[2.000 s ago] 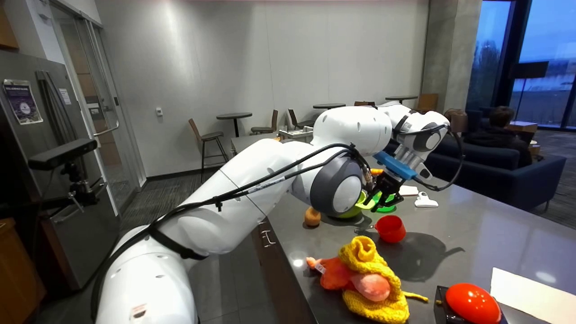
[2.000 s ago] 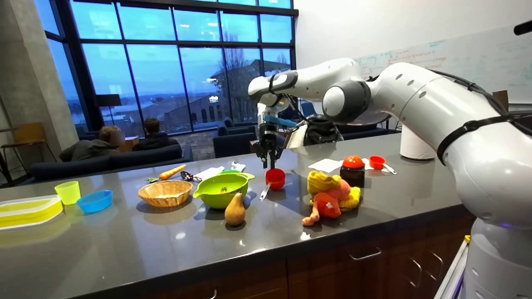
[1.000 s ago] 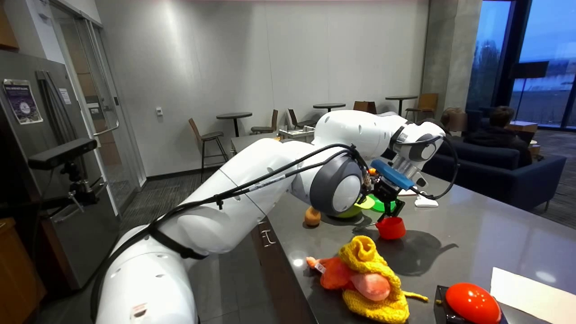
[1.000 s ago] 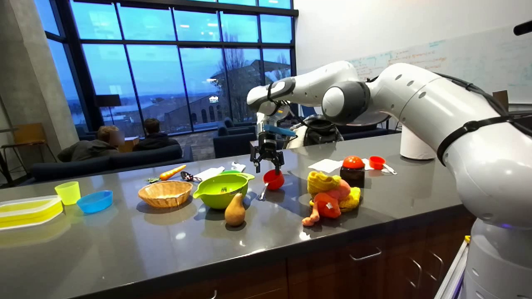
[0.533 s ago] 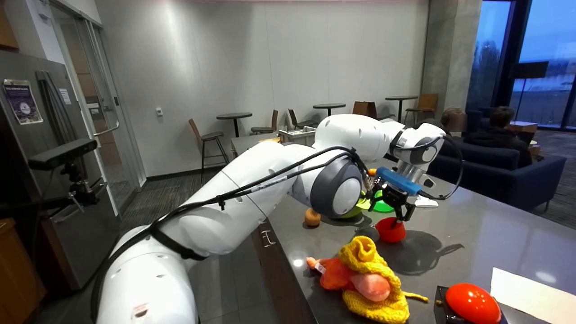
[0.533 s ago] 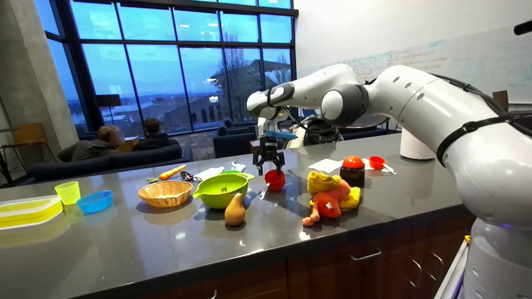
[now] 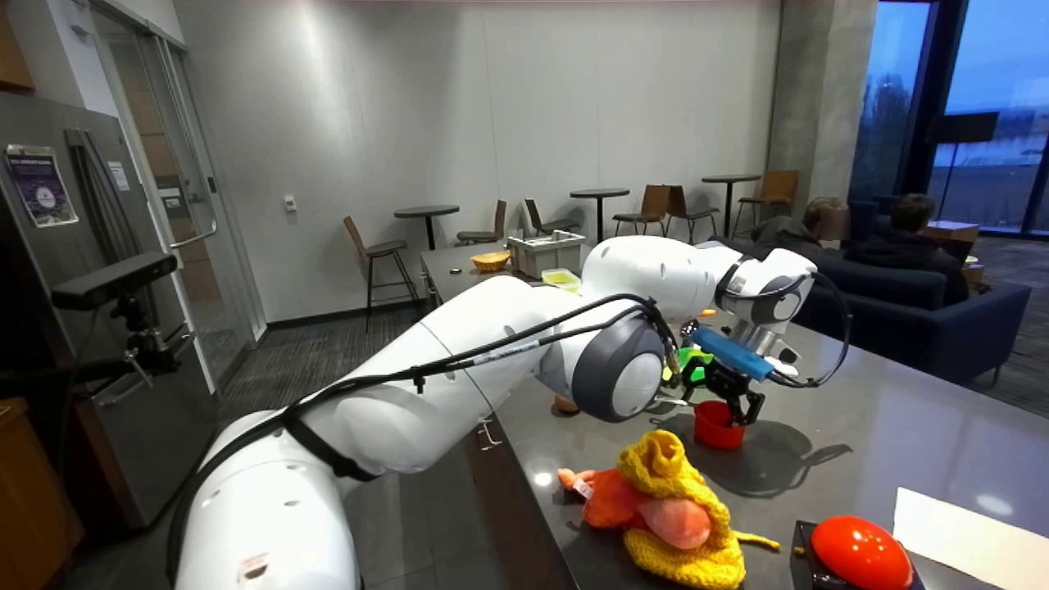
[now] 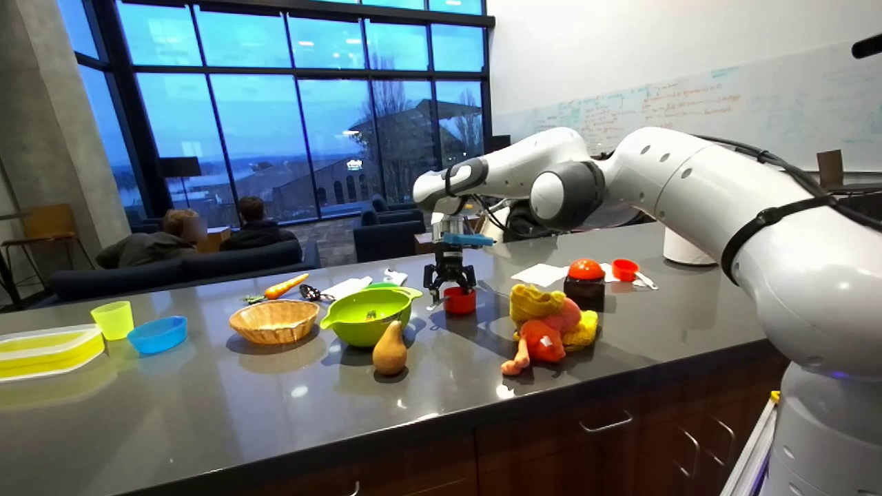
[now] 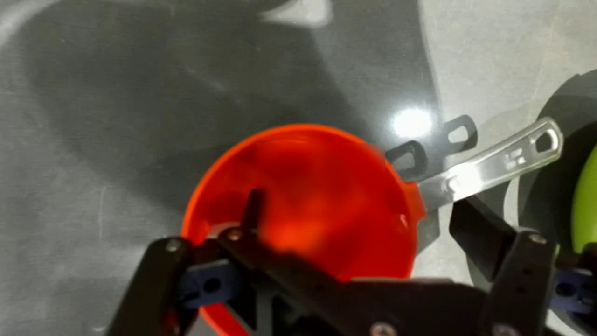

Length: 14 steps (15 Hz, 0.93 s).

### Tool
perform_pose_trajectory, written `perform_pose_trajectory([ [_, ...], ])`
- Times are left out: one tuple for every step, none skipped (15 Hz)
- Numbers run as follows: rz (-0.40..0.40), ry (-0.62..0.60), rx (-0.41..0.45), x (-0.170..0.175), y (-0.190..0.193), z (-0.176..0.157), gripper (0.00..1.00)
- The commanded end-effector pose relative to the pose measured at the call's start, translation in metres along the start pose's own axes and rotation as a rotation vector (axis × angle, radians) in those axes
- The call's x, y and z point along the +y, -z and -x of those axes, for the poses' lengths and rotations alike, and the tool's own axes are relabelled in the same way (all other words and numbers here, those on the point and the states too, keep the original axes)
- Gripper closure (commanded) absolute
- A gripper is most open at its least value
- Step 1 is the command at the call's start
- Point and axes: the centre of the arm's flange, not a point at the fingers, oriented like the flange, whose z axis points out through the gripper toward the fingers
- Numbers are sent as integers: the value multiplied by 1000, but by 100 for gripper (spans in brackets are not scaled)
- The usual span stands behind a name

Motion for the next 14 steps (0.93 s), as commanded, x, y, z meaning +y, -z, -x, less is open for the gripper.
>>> perform_pose_trajectory([
  [-8, -11, 8, 9, 6, -25, 4],
  [-5, -12, 7, 10, 6, -24, 26],
  [-6, -12, 10, 11, 8, -24, 29],
  [-5, -14, 10, 12, 8, -23, 29],
  [-4, -14, 12, 12, 10, -22, 33],
  [-3, -15, 15, 12, 11, -21, 41],
  [0, -17, 17, 11, 13, -19, 49],
  [3, -17, 18, 9, 15, -17, 56],
  [7, -19, 17, 8, 17, -15, 66],
  [12, -19, 20, 6, 19, -11, 73],
  [10, -18, 25, 4, 21, -8, 82],
  [11, -20, 30, 2, 24, -4, 88],
  [11, -19, 35, 1, 25, -2, 95],
  [12, -17, 38, -2, 27, 1, 100],
])
